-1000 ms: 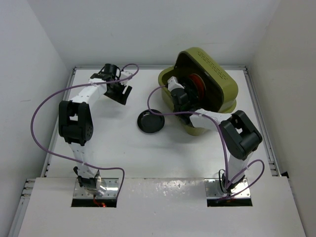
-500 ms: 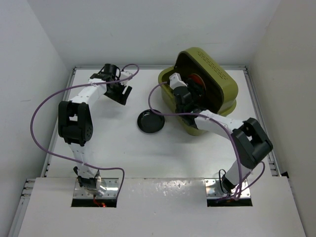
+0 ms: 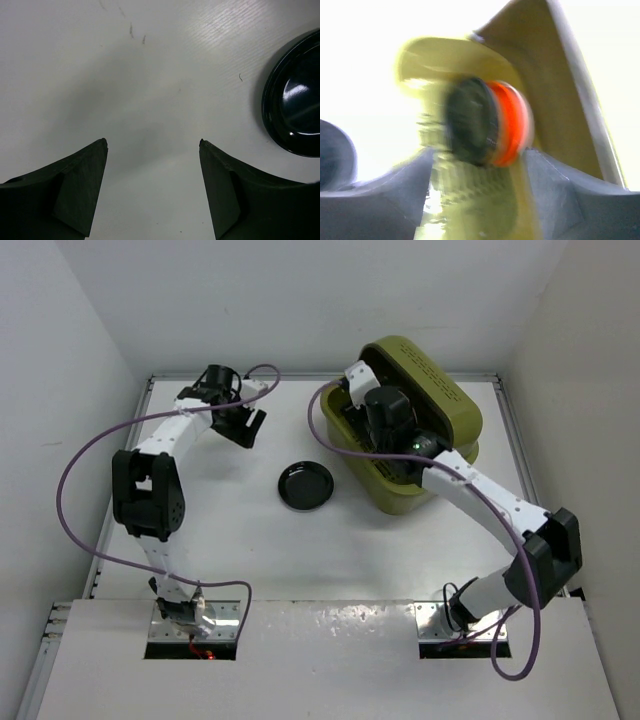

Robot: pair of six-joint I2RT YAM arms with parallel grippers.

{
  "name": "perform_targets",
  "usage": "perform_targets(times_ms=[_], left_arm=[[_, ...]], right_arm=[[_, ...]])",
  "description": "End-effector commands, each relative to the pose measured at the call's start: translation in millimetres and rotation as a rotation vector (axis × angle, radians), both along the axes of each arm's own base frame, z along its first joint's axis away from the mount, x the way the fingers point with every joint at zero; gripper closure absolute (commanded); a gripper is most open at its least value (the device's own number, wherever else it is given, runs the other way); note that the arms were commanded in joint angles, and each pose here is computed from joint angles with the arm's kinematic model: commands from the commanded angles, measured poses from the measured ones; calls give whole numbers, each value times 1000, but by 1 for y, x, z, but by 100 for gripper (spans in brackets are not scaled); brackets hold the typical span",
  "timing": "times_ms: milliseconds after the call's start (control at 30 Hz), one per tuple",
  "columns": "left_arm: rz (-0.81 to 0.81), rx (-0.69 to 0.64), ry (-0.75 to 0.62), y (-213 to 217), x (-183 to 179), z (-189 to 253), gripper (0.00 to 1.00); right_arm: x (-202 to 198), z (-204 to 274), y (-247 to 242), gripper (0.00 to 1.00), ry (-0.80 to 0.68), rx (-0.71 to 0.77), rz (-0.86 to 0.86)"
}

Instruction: Load the plates into the dish rack

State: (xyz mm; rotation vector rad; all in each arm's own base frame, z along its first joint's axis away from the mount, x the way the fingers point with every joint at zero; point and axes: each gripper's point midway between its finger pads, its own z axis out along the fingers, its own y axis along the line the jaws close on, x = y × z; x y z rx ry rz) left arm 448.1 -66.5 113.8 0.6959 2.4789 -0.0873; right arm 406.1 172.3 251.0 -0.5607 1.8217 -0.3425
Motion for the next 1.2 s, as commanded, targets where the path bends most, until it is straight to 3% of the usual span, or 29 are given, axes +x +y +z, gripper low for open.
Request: perform_targets(times_ms=[0, 67, 133, 200, 233, 467, 633, 800, 967, 1167], left_arm=[[28, -44, -115, 4, 5, 42, 22], [56, -43, -139, 11, 1, 54, 22], [82, -41, -131, 18, -6, 50, 22], [113, -31, -137, 26, -16, 50, 22], [135, -38, -141, 31, -19, 50, 22], [213, 42, -130, 56, -66, 38, 22], [223, 59, -114, 60, -92, 27, 22], [224, 57, -127, 61, -107, 29, 22], [188, 66, -138, 55, -110, 26, 22], [161, 67, -158, 49, -109, 30, 22]], right_arm=[[-21, -3, 62, 43, 208, 190, 269], [-29, 2, 90, 59, 279, 277, 385], [-32, -10, 107, 65, 351, 351, 402], [-37, -22, 123, 55, 419, 408, 421], [-34, -31, 131, 43, 452, 424, 419], [-39, -107, 168, 19, 714, 440, 318], [-41, -160, 172, 19, 853, 438, 169], [-33, -200, 136, 19, 842, 312, -78], [-52, -224, 120, 19, 828, 268, -159], [-42, -245, 116, 19, 813, 226, -234]])
